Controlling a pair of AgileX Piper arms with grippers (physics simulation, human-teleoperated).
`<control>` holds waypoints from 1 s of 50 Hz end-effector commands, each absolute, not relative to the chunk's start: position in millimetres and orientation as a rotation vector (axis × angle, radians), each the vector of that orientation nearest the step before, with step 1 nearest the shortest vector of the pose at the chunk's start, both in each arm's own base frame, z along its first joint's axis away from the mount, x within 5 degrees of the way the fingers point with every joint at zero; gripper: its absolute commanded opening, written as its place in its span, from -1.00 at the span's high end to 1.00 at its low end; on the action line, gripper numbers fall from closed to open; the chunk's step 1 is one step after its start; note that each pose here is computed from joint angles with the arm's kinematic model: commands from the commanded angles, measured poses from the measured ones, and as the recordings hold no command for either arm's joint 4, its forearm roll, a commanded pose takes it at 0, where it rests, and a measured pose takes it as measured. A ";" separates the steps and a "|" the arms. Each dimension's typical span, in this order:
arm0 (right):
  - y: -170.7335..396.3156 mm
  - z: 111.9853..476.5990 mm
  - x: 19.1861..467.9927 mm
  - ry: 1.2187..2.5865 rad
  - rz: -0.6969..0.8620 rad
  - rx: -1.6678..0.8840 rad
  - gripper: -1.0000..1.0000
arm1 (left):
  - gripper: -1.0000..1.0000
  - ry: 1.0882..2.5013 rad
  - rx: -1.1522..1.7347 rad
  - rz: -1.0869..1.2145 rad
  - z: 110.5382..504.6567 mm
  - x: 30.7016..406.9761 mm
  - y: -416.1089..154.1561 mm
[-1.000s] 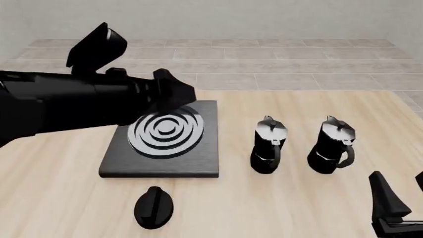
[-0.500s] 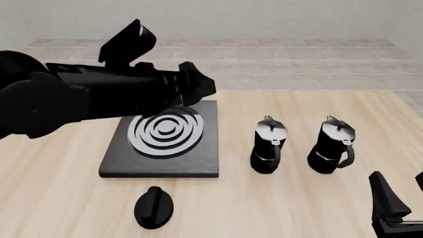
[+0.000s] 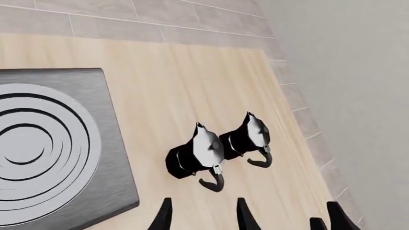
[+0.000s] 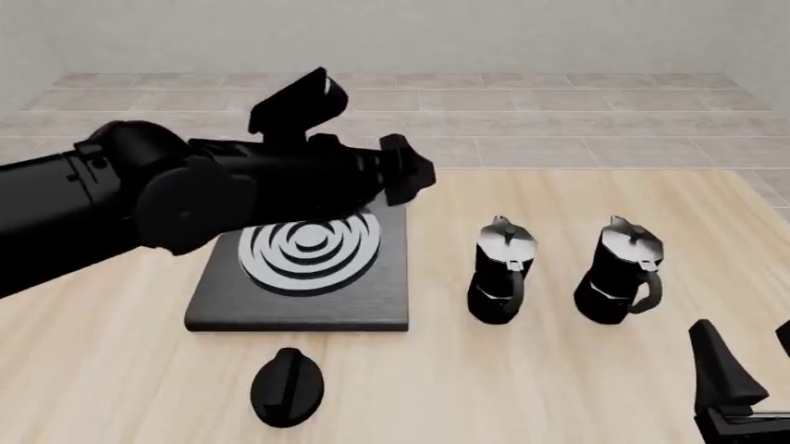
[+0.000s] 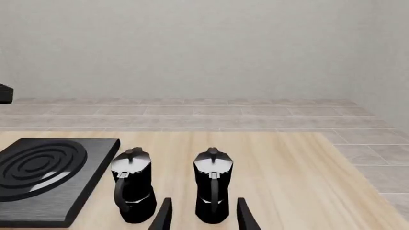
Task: Put both moka pots on the stove.
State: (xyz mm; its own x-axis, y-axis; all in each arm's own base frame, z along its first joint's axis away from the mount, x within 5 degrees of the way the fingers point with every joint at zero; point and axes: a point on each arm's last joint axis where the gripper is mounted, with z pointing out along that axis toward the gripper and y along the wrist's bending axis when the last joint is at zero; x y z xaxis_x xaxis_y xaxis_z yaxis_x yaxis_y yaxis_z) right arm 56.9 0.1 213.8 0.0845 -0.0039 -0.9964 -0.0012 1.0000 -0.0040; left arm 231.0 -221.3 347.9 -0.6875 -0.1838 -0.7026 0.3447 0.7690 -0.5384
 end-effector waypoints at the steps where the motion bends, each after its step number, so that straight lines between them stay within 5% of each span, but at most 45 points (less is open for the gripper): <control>1: 0.1 213.8 56.9 1.486 -0.002 -0.004 -1.00 | -1.00 2.178 0.130 -0.858 329.7 243.4 -238.5; 50: 0.1 213.8 56.9 1.486 -0.002 -0.004 -1.00 | -1.00 2.231 0.185 -0.903 277.2 259.2 -300.7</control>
